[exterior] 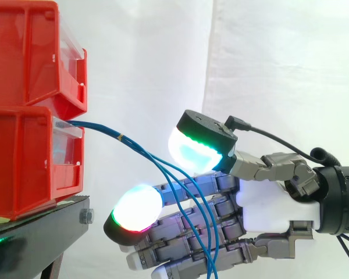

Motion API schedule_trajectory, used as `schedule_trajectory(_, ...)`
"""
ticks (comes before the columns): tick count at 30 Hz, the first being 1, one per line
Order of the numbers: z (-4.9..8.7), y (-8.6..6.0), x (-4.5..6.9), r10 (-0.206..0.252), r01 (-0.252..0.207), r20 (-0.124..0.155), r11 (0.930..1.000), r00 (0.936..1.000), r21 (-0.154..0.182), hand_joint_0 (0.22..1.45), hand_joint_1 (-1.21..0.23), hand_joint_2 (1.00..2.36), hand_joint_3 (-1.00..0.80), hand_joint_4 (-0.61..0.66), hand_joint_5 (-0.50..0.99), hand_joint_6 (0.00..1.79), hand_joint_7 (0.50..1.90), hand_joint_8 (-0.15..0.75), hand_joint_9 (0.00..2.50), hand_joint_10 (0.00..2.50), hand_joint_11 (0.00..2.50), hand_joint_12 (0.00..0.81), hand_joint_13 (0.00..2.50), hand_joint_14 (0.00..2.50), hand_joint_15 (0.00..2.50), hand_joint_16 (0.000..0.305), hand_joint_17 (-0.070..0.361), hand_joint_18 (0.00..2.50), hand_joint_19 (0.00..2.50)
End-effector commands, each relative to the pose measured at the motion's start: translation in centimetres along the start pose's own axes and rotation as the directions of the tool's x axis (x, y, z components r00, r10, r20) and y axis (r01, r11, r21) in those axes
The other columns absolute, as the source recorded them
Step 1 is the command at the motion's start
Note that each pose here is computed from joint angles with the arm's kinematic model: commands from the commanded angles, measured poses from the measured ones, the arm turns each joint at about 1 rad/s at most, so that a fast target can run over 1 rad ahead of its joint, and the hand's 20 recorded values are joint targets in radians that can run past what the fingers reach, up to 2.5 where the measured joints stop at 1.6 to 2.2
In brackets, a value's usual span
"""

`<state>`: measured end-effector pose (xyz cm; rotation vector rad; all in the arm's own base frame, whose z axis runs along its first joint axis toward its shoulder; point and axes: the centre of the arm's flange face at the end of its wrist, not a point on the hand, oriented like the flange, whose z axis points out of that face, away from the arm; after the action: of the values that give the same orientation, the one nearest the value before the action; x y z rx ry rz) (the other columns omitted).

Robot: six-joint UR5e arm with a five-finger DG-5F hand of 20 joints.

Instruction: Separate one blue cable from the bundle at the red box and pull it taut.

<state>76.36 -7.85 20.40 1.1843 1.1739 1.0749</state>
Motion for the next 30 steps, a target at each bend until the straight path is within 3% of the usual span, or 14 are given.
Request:
schedule_trajectory(1, 0.2, 0.3, -0.2, 0.004, -0.004, -0.005, 0.9999, 1.0, -0.01, 0.58, -0.62, 1.0, -0.5, 0.26, -0.22, 0.5, 1.06, 0.275, 0.15, 0.0, 0.12, 0.361, 0.06, 0.0, 0.09, 0.051, 0.115, 0.16, 0.3)
schedule_trajectory(7, 0.2, -0.1, -0.2, 0.015, -0.015, -0.005, 0.9999, 0.9999, -0.004, 0.58, -0.62, 1.0, -0.5, 0.25, -0.22, 0.5, 1.08, 0.277, 0.16, 0.0, 0.14, 0.364, 0.07, 0.0, 0.1, 0.051, 0.114, 0.17, 0.31)
schedule_trajectory(14, 0.5, 0.0, 0.1, 0.059, -0.059, -0.008, 0.9979, 0.9982, -0.027, 0.57, -0.62, 1.0, -0.5, 0.25, -0.21, 0.5, 1.11, 0.278, 0.16, 0.0, 0.13, 0.365, 0.08, 0.0, 0.1, 0.051, 0.114, 0.18, 0.31)
schedule_trajectory(23, 1.1, 1.4, 0.7, 0.082, -0.083, -0.025, 0.9954, 0.9963, -0.048, 0.57, -0.62, 1.0, -0.5, 0.26, -0.21, 0.5, 1.14, 0.279, 0.17, 0.0, 0.14, 0.366, 0.09, 0.0, 0.11, 0.051, 0.114, 0.19, 0.32)
schedule_trajectory(30, 1.0, 1.3, 0.7, 0.082, -0.083, -0.037, 0.9961, 0.996, -0.03, 0.58, -0.62, 1.0, -0.5, 0.26, -0.2, 0.5, 1.2, 0.28, 0.17, 0.0, 0.14, 0.366, 0.09, 0.0, 0.11, 0.051, 0.114, 0.2, 0.32)
